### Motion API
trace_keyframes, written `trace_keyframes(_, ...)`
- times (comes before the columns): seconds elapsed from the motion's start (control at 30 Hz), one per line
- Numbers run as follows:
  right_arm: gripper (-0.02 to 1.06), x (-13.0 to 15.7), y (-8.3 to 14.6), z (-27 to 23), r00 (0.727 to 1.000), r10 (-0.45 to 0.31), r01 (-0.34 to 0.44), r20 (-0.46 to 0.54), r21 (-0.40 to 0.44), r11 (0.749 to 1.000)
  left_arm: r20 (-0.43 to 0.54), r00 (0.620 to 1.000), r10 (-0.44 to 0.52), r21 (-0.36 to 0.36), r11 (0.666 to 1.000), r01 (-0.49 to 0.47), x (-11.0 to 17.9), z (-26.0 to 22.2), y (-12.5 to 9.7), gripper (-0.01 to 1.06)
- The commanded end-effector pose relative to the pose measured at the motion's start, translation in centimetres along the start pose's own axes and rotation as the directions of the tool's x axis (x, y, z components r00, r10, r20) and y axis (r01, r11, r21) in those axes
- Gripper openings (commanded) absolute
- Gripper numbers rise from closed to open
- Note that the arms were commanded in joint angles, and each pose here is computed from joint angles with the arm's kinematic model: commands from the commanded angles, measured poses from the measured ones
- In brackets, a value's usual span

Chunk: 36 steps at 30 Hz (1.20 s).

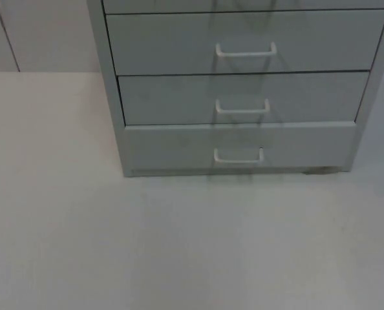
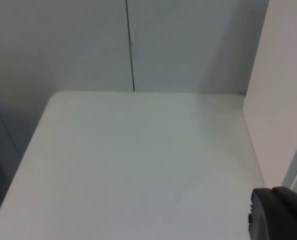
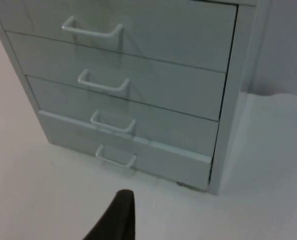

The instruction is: Open the drawer with the left hand, place the block into the drawer with the right hand, then close the drawer with the left hand.

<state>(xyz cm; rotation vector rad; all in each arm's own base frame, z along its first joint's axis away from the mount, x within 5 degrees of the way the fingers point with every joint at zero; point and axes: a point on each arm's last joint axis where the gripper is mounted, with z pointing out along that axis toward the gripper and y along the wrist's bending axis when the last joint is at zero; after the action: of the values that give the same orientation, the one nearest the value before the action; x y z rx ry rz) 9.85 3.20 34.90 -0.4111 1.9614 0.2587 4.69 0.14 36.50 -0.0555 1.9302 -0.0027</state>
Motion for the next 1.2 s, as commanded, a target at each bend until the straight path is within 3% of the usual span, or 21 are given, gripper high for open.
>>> trace_keyframes(0.0, 1.05, 0.5, 0.4, -0.7, 0.999, -0.022, 0.021, 0.041, 0.013, 1.000, 0.031, 1.000, -0.001, -0.009, 1.000, 0.001, 0.5, -1.2, 0.1, 0.00)
trace_keyframes(0.13, 1.05, 1.8, 1.0, -2.5, 0.994, -0.078, 0.073, 0.075, 0.071, 0.995, 0.083, 0.996, 0.023, -0.042, 0.999, -0.020, 1.6, -3.5, 0.4, 0.00)
trace_keyframes(0.23, 1.05, 2.5, 0.8, -4.0, 0.996, -0.008, -0.008, 0.092, 0.171, 0.985, 0.083, 0.996, 0.038, -0.072, 0.997, -0.032, 2.7, -4.9, 0.7, 0.00)
trace_keyframes(0.3, 1.05, 3.5, 0.6, -5.2, 0.997, 0.015, -0.032, 0.070, 0.258, 0.966, 0.091, 0.995, 0.044, -0.088, 0.995, -0.036, 3.5, -5.9, 0.9, 0.00)
trace_keyframes(0.43, 1.05, 4.8, 0.7, -6.5, 0.999, 0.035, -0.042, 0.029, 0.324, 0.945, 0.124, 0.992, 0.028, -0.066, 0.998, -0.020, 4.6, -7.3, 0.8, 0.00)
trace_keyframes(0.57, 1.05, 5.6, 1.0, -6.9, 0.998, 0.052, -0.060, 0.032, 0.331, 0.942, 0.146, 0.989, 0.018, -0.049, 0.999, -0.011, 5.1, -7.8, 0.6, 0.00)
trace_keyframes(0.77, 1.05, 8.1, 1.4, -6.5, 0.987, 0.159, -0.145, -0.017, 0.320, 0.936, 0.006, 1.000, 0.026, -0.052, 0.998, -0.025, 6.9, -6.0, 0.7, 0.00)
trace_keyframes(0.97, 1.05, 9.7, 1.9, -7.7, 0.992, 0.128, -0.114, -0.017, 0.349, 0.930, -0.104, 0.992, 0.069, -0.026, 0.997, -0.072, 9.1, -3.3, 0.6, 0.00)
trace_keyframes(1.17, 1.05, 10.7, 1.7, -7.4, 0.990, 0.132, -0.103, -0.054, 0.374, 0.922, -0.116, 0.992, 0.045, 0.019, 0.999, -0.043, 10.0, -1.8, 0.1, 0.00)
